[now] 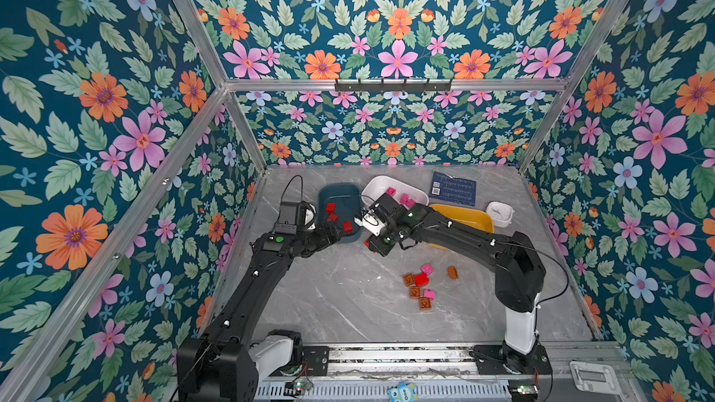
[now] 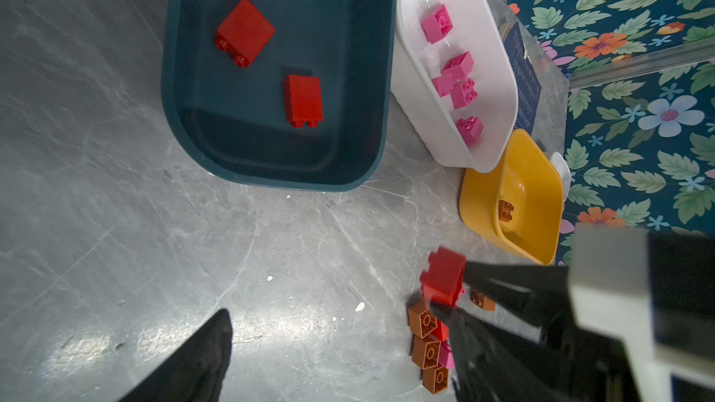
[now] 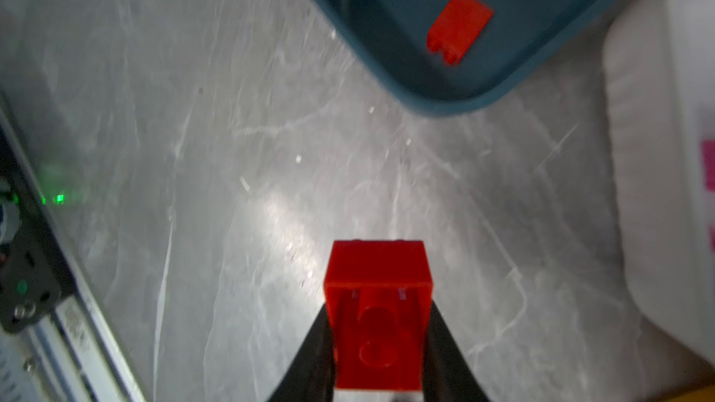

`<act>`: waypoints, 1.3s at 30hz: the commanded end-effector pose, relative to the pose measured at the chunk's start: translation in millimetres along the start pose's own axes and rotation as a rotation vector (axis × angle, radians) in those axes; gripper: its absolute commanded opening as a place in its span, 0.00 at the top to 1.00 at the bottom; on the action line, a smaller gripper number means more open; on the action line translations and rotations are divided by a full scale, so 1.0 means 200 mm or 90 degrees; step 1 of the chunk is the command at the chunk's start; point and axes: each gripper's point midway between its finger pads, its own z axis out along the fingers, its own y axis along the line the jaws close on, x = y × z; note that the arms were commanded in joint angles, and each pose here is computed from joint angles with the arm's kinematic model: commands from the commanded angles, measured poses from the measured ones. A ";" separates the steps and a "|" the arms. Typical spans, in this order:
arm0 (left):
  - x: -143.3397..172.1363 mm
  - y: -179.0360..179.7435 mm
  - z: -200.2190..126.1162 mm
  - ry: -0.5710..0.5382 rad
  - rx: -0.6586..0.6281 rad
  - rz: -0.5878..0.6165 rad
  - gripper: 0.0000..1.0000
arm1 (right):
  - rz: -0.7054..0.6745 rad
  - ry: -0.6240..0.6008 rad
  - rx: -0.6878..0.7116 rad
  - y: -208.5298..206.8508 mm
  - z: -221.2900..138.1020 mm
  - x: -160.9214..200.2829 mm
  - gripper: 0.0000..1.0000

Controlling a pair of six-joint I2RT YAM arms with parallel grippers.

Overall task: Sort the legos into containers by color
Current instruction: Place the lego in the container.

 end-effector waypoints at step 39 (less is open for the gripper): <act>0.04 0.07 -0.01 0.018 -0.042 0.021 0.12 | 0.069 -0.032 -0.085 -0.05 0.09 -0.11 0.35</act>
